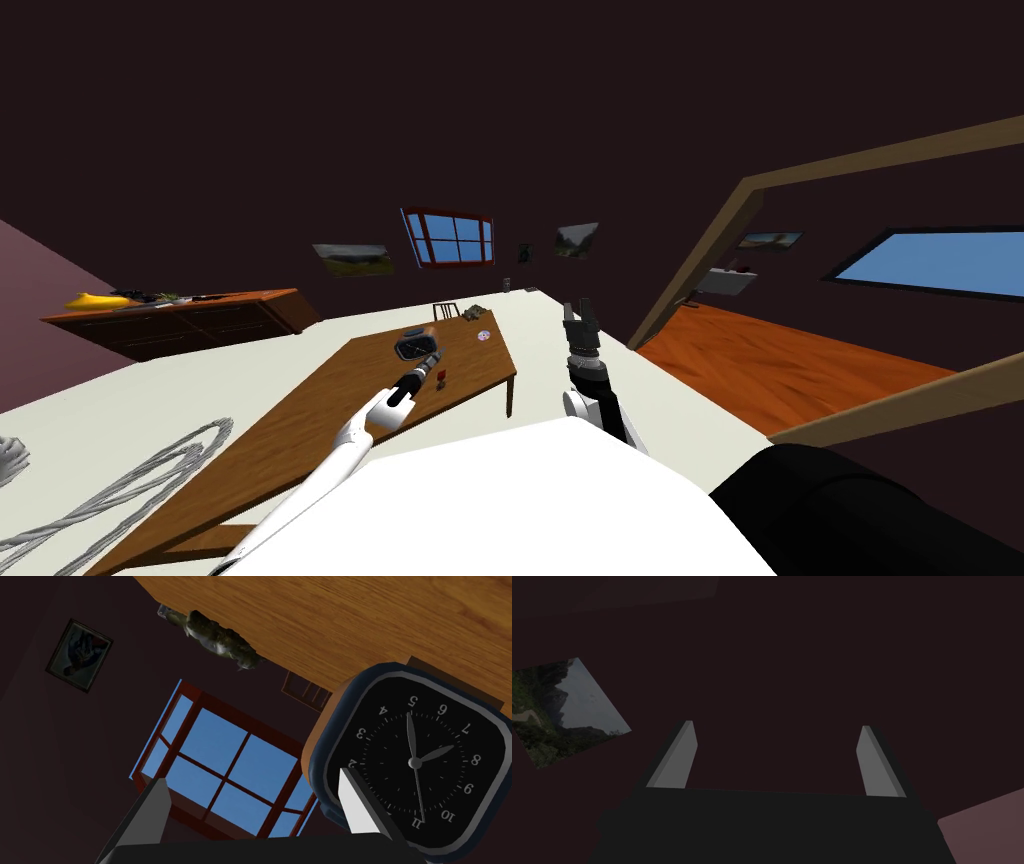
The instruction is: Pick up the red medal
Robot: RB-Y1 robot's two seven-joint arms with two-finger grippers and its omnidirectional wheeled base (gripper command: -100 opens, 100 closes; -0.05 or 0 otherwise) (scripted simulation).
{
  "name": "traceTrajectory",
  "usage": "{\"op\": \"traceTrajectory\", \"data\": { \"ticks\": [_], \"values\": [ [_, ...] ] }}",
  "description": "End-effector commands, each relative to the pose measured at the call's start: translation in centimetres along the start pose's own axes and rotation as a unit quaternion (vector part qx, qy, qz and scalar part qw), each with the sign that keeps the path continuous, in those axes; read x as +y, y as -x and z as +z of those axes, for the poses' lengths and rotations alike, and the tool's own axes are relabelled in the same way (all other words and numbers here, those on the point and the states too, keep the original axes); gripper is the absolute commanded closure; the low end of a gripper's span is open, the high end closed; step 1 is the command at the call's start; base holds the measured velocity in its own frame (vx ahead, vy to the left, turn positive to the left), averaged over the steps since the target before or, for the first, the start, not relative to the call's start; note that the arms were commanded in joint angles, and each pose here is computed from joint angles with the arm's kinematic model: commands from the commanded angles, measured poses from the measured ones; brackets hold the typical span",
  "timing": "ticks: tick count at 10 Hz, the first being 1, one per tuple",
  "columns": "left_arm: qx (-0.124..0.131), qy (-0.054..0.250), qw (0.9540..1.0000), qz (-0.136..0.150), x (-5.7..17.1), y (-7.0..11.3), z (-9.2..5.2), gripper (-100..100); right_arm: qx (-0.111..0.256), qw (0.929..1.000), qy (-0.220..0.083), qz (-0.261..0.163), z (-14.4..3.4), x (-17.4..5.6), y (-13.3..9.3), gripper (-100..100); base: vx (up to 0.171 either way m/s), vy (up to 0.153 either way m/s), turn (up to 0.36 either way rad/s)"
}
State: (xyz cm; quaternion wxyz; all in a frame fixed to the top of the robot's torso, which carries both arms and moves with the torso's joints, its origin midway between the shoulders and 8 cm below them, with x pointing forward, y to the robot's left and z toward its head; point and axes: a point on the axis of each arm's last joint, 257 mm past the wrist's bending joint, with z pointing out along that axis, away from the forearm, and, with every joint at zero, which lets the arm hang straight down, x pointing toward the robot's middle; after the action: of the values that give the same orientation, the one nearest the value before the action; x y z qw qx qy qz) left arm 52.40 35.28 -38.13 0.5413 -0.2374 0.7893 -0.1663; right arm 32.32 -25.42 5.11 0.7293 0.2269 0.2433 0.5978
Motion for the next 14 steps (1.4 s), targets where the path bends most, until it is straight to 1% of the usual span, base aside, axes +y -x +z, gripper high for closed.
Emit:
{"op": "traceTrajectory", "data": {
  "ticks": [1, 2, 3, 5, 6, 7, 8, 9, 10, 12, 13, 14],
  "values": [
    [0.009, 0.015, 0.9998, 0.007, 1.2, -0.6, 0.1, -100, 0.000, 1.0000, 0.000, 0.000, 0.0, 0.0, 0.0, 0, 0.009, -0.036, -0.060],
    [0.020, 0.032, 0.9991, 0.021, 2.5, -1.1, 0.1, -100, 0.000, 1.0000, 0.000, 0.000, 0.0, 0.0, 0.0, 0, 0.001, -0.046, -0.099],
    [0.024, 0.040, 0.9987, 0.021, 3.3, -1.5, 0.0, -100, 0.000, 1.0000, 0.000, 0.000, 0.0, 0.0, 0.0, 0, 0.001, -0.034, -0.060],
    [0.050, 0.082, 0.9943, 0.046, 7.0, -3.1, -0.4, -100, 0.000, 1.0000, 0.000, 0.000, 0.0, 0.0, 0.0, 0, 0.008, -0.052, -0.125],
    [0.052, 0.086, 0.9939, 0.046, 7.5, -3.3, -0.6, -100, 0.000, 1.0000, 0.000, 0.000, 0.0, 0.0, 0.0, 0, 0.013, -0.047, -0.058],
    [0.063, 0.105, 0.9907, 0.058, 9.2, -3.9, -0.9, -100, 0.000, 1.0000, 0.000, 0.000, 0.0, 0.0, 0.0, 0, 0.011, -0.040, -0.109],
    [0.064, 0.107, 0.9905, 0.058, 9.3, -4.0, -1.0, -100, 0.000, 1.0000, 0.000, 0.000, 0.0, 0.0, 0.0, 0, 0.001, -0.028, -0.034],
    [0.073, 0.123, 0.9874, 0.068, 10.7, -4.4, -1.3, -100, 0.000, 1.0000, 0.000, 0.000, 0.0, 0.0, 0.0, 0, -0.001, -0.038, -0.080],
    [0.077, 0.130, 0.9862, 0.068, 11.4, -4.7, -1.6, -100, 0.000, 1.0000, 0.000, 0.000, 0.0, 0.0, 0.0, 0, 0.000, -0.035, -0.034],
    [0.099, 0.168, 0.9769, 0.087, 14.9, -5.8, -2.9, -100, 0.000, 1.0000, 0.000, 0.000, 0.0, 0.0, 0.0, 0, 0.002, -0.050, -0.109],
    [0.099, 0.168, 0.9769, 0.087, 14.9, -5.8, -2.9, -100, 0.000, 1.0000, 0.000, 0.000, 0.0, 0.0, 0.0, 0, 0.010, -0.041, -0.031],
    [0.109, 0.185, 0.9720, 0.095, 16.4, -6.3, -3.6, -100, 0.000, 1.0000, 0.000, 0.000, 0.0, 0.0, 0.0, 0, 0.019, -0.039, -0.050]
  ]
}}
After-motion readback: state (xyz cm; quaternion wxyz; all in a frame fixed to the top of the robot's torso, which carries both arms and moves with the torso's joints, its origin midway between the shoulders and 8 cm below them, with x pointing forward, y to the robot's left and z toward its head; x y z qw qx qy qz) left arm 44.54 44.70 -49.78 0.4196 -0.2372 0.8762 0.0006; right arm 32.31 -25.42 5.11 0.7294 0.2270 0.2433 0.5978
